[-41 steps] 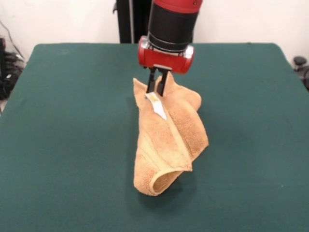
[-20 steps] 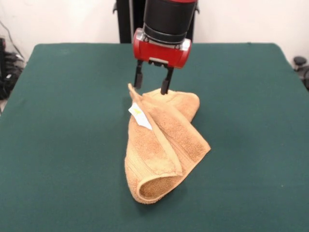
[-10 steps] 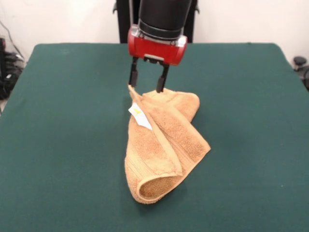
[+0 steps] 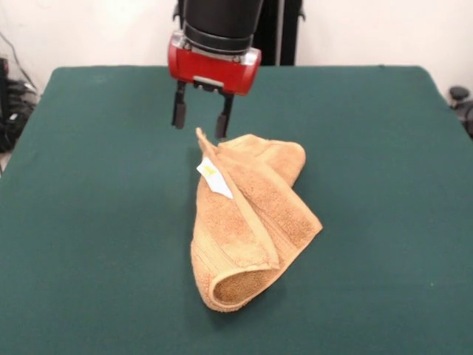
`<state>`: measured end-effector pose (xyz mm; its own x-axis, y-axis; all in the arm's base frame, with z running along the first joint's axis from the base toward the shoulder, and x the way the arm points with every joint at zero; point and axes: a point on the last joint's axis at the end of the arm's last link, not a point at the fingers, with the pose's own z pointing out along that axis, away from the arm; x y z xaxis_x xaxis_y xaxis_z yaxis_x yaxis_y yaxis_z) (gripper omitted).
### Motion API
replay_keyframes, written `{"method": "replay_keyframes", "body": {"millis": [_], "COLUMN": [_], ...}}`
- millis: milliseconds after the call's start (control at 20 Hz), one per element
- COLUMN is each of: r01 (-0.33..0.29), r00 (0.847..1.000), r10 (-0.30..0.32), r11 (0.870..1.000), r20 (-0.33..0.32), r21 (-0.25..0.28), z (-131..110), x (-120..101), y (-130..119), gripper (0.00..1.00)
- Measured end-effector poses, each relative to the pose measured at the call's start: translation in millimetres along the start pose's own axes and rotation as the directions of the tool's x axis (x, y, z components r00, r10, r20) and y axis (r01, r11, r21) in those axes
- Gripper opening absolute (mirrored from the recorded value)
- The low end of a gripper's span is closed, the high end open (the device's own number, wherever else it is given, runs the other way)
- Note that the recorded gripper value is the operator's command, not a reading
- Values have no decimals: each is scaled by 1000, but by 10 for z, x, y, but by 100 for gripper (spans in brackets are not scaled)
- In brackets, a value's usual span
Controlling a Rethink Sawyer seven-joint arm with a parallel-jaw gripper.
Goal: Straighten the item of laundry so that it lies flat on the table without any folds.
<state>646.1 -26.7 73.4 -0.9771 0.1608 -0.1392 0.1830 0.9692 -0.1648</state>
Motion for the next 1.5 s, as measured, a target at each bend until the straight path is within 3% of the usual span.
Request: {"method": "replay_keyframes", "body": {"millis": [350, 750, 1200, 1500], "r01": [-30, -101, -92, -121], "r00": [1000, 995, 996, 992], "r10": [30, 101, 93, 111], "r11": [999, 983, 976, 955], "r20": [-6, -12, -6, -53], "r21": [-26, -154, -195, -271], "z": [64, 323, 515, 819], "x": [-48, -76, 38, 139], "y": [-127, -138, -20, -39], "gripper": [100, 100, 100, 100]}}
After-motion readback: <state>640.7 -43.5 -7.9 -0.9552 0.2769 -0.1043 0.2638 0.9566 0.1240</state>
